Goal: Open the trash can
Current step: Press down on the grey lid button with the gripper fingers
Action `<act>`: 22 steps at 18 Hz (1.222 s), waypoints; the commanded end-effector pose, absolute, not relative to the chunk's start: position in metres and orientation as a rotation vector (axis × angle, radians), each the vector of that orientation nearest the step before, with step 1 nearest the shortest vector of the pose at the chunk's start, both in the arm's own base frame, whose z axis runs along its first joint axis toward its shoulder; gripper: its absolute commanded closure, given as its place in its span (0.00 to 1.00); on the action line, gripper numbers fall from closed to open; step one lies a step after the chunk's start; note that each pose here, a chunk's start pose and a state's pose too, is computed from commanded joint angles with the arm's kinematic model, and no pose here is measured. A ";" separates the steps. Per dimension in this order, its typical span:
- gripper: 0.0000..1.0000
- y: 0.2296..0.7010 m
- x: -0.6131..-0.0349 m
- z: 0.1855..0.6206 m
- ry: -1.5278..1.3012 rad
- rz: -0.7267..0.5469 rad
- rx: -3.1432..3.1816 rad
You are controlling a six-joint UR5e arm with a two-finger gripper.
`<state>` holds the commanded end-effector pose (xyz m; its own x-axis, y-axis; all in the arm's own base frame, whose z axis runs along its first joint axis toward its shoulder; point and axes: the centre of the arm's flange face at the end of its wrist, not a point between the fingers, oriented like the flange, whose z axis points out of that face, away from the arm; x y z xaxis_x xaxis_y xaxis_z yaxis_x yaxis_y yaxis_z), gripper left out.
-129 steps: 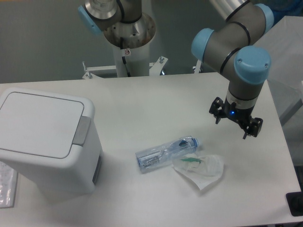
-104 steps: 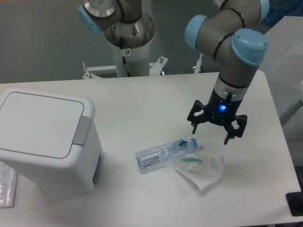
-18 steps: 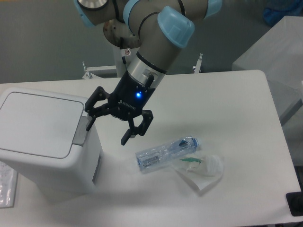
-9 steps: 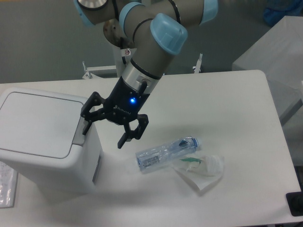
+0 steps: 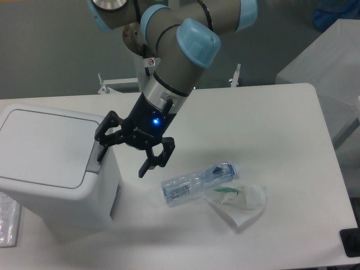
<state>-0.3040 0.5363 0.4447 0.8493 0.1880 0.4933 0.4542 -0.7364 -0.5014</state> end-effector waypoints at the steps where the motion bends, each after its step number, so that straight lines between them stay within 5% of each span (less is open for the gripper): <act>1: 0.00 0.536 -0.304 0.445 -0.465 -0.553 -2.390; 22: 0.00 0.536 -0.303 0.441 -0.470 -0.557 -2.394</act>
